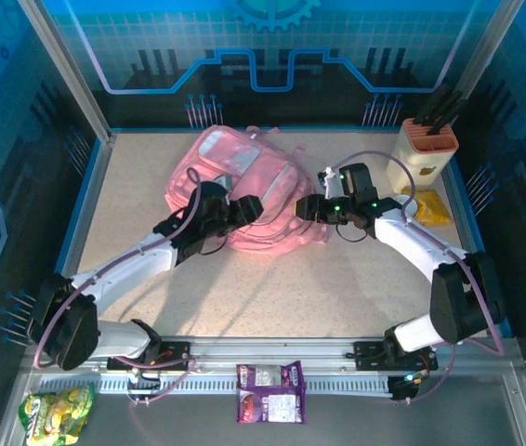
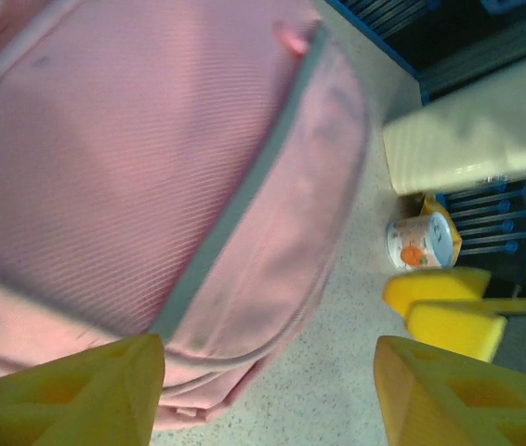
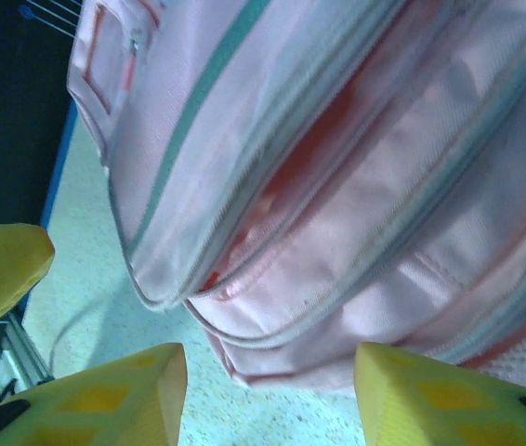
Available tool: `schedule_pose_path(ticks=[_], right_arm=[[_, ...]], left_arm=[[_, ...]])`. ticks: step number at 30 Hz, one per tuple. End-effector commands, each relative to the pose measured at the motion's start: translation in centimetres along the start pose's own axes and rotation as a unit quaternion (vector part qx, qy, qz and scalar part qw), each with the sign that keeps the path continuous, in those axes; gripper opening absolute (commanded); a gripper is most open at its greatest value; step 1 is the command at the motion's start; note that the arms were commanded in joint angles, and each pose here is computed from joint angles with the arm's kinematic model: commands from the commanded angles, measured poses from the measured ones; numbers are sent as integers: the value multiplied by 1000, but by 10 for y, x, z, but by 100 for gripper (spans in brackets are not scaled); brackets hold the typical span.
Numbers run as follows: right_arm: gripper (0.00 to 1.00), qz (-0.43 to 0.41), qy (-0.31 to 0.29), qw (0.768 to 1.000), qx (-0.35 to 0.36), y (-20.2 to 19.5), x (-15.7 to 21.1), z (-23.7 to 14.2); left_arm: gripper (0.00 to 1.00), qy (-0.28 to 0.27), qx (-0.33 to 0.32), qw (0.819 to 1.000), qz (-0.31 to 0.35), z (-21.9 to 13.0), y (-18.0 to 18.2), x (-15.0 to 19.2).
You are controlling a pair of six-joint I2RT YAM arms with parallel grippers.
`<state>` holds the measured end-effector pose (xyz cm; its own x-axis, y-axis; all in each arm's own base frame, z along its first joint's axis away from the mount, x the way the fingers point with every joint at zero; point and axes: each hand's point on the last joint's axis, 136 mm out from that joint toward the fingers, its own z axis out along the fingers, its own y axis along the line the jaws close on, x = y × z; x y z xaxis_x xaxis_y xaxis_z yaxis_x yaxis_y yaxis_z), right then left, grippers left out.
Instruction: Pack the student bag
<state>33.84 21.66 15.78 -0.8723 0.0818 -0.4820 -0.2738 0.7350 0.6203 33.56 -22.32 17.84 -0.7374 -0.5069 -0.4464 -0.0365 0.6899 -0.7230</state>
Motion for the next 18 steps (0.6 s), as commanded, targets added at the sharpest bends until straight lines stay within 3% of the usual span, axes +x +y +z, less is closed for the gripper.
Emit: schedule_pose_path(ticks=[1,7,18], right_arm=[[52,-17,29,999,34,-7,24,4],[55,-38,37,998,43,4,38,11],[55,-52,46,996,51,6,48,17]], left_arm=[[65,-19,30,994,-106,2,10,0],[68,-20,36,978,-205,23,31,11],[61,-14,33,970,-240,52,40,17]])
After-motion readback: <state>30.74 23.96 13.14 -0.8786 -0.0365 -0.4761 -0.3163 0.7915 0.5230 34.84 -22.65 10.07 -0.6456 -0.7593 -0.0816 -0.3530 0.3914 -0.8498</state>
